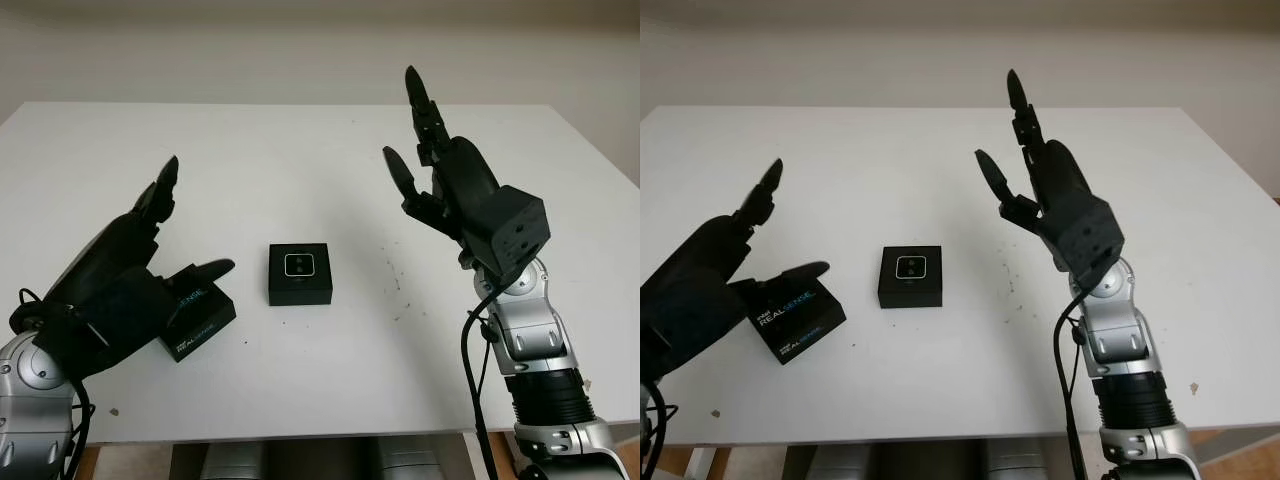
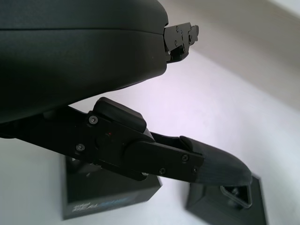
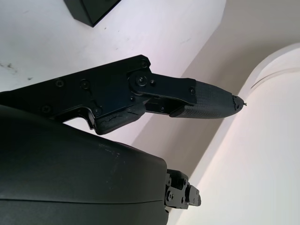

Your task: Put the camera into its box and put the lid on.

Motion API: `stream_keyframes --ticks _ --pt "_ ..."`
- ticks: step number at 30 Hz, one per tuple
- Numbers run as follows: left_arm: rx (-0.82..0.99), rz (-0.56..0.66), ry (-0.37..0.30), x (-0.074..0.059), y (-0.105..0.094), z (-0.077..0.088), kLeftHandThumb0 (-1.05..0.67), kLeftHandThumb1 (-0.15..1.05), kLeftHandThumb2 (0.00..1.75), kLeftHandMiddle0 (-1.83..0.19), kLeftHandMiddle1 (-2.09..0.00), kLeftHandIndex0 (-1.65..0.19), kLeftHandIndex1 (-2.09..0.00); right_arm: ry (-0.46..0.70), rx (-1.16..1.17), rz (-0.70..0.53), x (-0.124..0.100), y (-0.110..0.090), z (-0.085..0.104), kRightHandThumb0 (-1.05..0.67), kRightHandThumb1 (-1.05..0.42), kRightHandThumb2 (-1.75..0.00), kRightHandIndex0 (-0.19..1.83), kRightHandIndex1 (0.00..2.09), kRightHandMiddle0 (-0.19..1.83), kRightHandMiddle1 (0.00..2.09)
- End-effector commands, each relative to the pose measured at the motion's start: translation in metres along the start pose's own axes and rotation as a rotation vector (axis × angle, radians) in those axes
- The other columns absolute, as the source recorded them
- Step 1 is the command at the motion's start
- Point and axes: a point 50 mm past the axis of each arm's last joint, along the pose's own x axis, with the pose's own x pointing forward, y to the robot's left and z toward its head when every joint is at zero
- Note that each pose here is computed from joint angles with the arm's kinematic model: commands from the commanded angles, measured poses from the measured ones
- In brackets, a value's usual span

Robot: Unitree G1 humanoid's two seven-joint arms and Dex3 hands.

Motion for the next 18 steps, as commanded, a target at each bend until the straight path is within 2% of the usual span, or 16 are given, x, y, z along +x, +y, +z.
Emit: stream_keyframes --ticks 1,4,8,18 --pt "0.059 -0.012 -0.020 -0.001 0.003 0.009 -1.03 1.05 0.18 0.19 0.00 0.19 0.00 -0.021 0.013 -0.028 0.000 -0.006 0.006 -0.78 -1.05 -0.59 -0.19 0.00 -0.19 0.00" --pt "0.112 -0.042 0.005 -0.001 -0.002 0.007 -1.01 1.04 0.11 0.19 0.00 0.19 0.00 -0.024 0.009 -0.046 0.000 -0.012 0.005 -0.80 -1.05 -0.57 -0.19 0.00 -0.19 0.00" --pt "0.197 -0.057 0.047 0.000 -0.008 0.003 -1.04 1.05 0.13 0.19 0.00 0.19 0.00 -0.010 -0.008 -0.053 0.000 -0.015 0.003 -0.81 -1.05 -0.57 -0.19 0.00 -0.17 0.02" --pt "0.400 -0.057 0.153 0.017 -0.019 -0.010 -1.03 1.05 0.11 0.19 0.00 0.19 0.00 -0.018 -0.028 -0.056 0.000 -0.013 0.002 -0.80 -1.05 -0.56 -0.15 0.04 -0.13 0.05"
